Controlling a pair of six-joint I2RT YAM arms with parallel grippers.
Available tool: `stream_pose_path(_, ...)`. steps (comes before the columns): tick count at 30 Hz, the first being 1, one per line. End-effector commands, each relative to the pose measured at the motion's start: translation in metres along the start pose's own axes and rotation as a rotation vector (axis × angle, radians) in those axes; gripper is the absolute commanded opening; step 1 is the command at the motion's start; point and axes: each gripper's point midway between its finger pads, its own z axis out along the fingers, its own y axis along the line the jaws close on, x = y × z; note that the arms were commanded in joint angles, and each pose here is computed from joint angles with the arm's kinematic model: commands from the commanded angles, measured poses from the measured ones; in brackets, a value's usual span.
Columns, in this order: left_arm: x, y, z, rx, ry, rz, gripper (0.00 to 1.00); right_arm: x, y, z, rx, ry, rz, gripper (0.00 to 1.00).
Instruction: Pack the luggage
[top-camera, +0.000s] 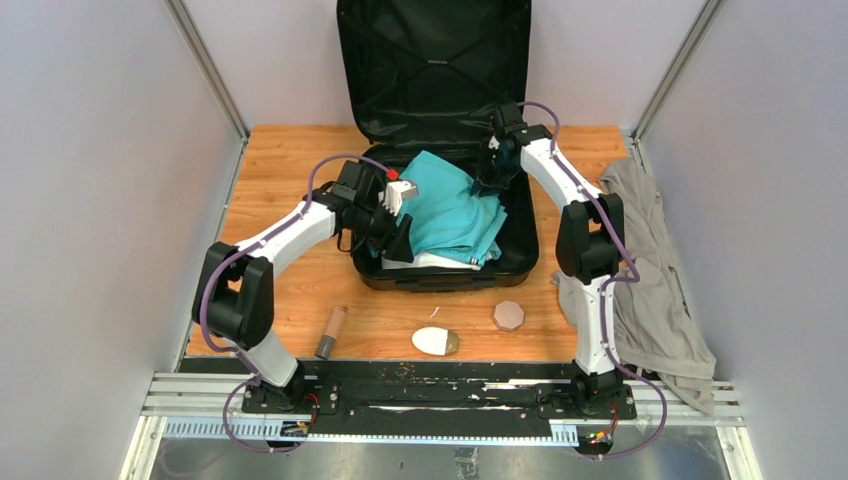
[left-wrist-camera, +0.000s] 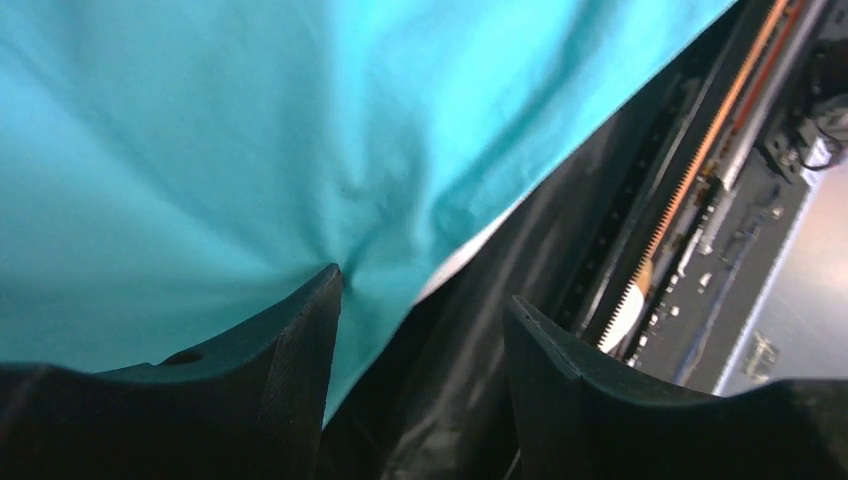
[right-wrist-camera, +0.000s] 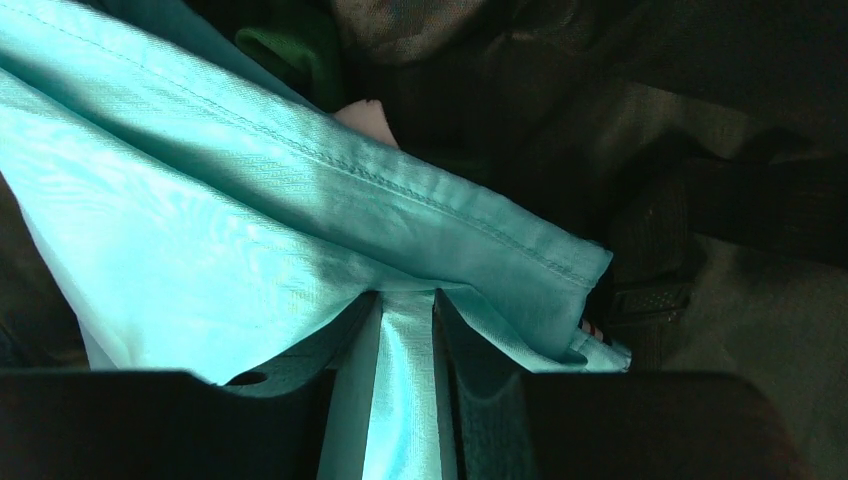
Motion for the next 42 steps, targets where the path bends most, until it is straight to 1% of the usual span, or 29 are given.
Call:
stream_pose_path(1,0.011,-0.031,-0.004,0.119,0.035,-0.069,0.61,0.027,0.009,0.029,-0.017,0.093,-0.045,0.29)
stream_pose_path(3,0.003,-0.038,-0.011,0.138,0.028,-0.073,0.65,0.036,0.015,0.038,-0.016,0.114,-0.086,0.29)
stream_pose_path(5,-0.017,-0.043,-0.028,0.125,-0.001,-0.054,0.74,0.036,0.024,0.038,-0.015,0.109,-0.128,0.3)
stream_pose_path(7,-0.046,-0.039,-0.057,0.065,-0.069,-0.029,0.89,0.013,0.038,0.014,-0.011,0.041,-0.158,0.31)
stream_pose_path(8,-0.063,-0.029,-0.079,0.006,-0.121,-0.028,0.97,0.001,0.046,-0.004,-0.017,-0.008,-0.168,0.34)
stream_pose_path(9,-0.078,-0.022,-0.1,-0.045,-0.169,-0.02,1.0,-0.011,0.056,-0.024,-0.021,-0.067,-0.183,0.4)
stream_pose_path(11,-0.1,-0.006,-0.145,-0.145,-0.264,-0.022,1.0,-0.025,0.08,-0.071,-0.026,-0.2,-0.235,0.56)
stream_pose_path(12,-0.108,0.005,-0.169,-0.203,-0.313,-0.032,1.0,-0.025,0.092,-0.09,-0.02,-0.256,-0.268,0.63)
stream_pose_path(14,-0.109,0.029,-0.205,-0.308,-0.369,-0.075,1.0,-0.012,0.115,-0.121,0.002,-0.345,-0.337,0.73)
stream_pose_path(16,-0.099,0.054,-0.235,-0.388,-0.404,-0.131,1.0,0.021,0.148,-0.137,-0.022,-0.385,-0.426,0.8)
stream_pose_path(17,-0.091,0.065,-0.245,-0.415,-0.413,-0.166,1.0,0.042,0.16,-0.139,-0.038,-0.379,-0.457,0.82)
stream_pose_path(19,-0.073,0.083,-0.258,-0.467,-0.401,-0.213,1.0,0.09,0.184,-0.134,-0.096,-0.326,-0.489,0.86)
stream_pose_path(23,-0.042,0.105,-0.273,-0.529,-0.376,-0.271,1.0,0.189,0.231,-0.109,-0.165,-0.181,-0.568,0.92)
stream_pose_path(24,-0.034,0.11,-0.276,-0.54,-0.375,-0.286,1.0,0.213,0.242,-0.095,-0.185,-0.118,-0.58,0.93)
stream_pose_path(27,-0.019,0.114,-0.279,-0.553,-0.367,-0.307,1.0,0.261,0.26,-0.068,-0.192,0.014,-0.602,0.96)
stream_pose_path(30,-0.008,0.114,-0.283,-0.582,-0.352,-0.3,1.0,0.291,0.268,-0.045,-0.167,0.085,-0.63,0.97)
stream_pose_path(32,-0.004,0.113,-0.288,-0.613,-0.343,-0.278,1.0,0.308,0.274,-0.035,-0.186,0.14,-0.626,0.98)
stream_pose_path(42,0.005,0.106,-0.3,-0.675,-0.31,-0.243,1.0,0.343,0.28,0.006,-0.169,0.234,-0.573,0.99)
